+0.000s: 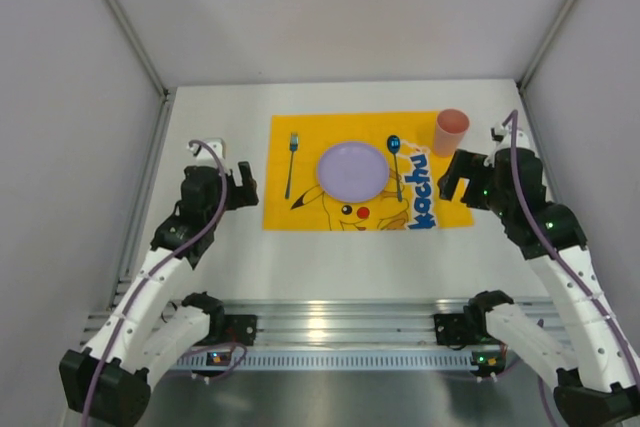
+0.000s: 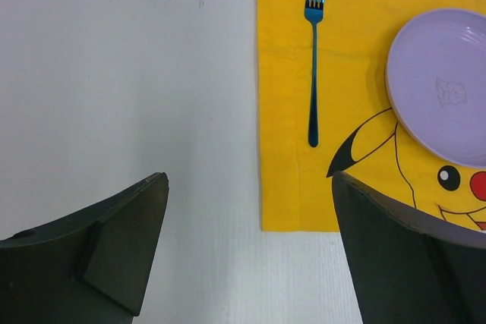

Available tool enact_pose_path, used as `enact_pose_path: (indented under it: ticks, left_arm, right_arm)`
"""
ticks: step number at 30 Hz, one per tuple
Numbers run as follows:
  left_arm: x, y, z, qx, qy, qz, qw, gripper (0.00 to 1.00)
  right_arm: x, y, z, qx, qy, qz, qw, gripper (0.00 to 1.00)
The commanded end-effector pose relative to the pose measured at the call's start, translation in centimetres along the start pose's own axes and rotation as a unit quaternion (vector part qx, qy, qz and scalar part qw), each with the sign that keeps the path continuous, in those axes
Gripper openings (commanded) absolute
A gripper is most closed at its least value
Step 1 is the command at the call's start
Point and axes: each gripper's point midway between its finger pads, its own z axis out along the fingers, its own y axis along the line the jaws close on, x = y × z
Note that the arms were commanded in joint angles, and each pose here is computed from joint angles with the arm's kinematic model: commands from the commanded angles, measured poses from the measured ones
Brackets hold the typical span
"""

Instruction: Set the dinner table for one person

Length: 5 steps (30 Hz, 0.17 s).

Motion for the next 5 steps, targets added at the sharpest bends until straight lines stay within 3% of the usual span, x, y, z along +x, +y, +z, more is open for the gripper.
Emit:
enact_pose_path:
  ticks: [1,5]
  left_arm:
    - [-1.36,-0.01,0.53,-0.003,-0.029,0.006,1.000,0.94]
    - [-1.53,0.29,0.96,-0.013,-0.034,0.008,0.999,0.94]
  right_arm:
    - [0.61,-0.20,0.16,0.003,0.008,-0.002,1.000,1.00]
    - [0.67,-0.84,0.72,0.022,0.008,-0.005,1.000,1.00]
